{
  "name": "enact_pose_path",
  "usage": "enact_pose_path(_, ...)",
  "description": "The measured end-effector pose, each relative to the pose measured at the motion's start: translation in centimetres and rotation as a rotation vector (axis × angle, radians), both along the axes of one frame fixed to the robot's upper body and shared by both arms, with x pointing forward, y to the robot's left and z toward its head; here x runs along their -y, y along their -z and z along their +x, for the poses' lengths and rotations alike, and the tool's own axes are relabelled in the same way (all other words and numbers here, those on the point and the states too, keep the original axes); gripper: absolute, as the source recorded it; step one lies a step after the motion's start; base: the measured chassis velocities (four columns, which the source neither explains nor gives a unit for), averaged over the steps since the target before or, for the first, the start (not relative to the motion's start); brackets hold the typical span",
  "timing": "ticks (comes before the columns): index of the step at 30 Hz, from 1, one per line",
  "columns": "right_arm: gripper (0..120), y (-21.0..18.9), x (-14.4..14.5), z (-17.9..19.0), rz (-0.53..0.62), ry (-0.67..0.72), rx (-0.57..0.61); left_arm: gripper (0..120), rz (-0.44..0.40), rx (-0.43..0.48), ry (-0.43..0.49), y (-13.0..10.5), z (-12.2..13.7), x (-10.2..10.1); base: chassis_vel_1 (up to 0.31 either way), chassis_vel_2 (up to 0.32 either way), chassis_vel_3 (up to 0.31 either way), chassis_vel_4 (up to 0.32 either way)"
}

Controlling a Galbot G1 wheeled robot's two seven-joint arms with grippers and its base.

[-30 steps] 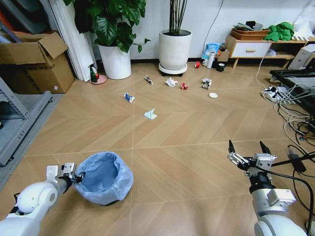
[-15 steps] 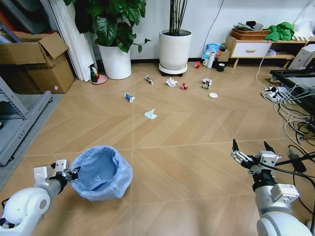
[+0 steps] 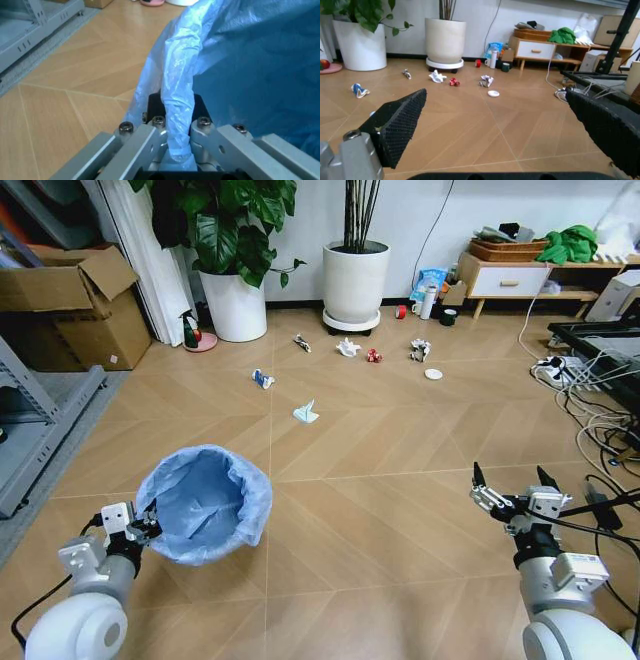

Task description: Pick up the trash bin and place the garbage on the floor into it.

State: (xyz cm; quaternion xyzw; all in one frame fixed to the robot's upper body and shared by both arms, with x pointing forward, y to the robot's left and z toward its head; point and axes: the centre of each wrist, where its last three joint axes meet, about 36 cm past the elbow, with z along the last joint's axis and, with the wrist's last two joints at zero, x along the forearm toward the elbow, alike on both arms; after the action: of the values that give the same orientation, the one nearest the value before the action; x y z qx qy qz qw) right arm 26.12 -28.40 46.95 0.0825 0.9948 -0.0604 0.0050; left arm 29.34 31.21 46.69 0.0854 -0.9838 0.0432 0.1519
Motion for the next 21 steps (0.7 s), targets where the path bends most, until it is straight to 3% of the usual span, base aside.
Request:
enact_pose_path(5, 100, 0.01, 0.01, -0.01, -0.001, -0.001, 0.002, 0, 0.002, 0.010, 0.008, -0.32, -0.19, 0.37, -0.048, 0.043, 0.040, -0.041)
enact_pose_path(21, 100, 0.27, -0.01, 0.02, -0.010, -0.005, 0.006, 0, 0.002, 0.015, 0.026, -0.55, -0.31, 0.80, -0.148, 0.155, 0.148, -0.160)
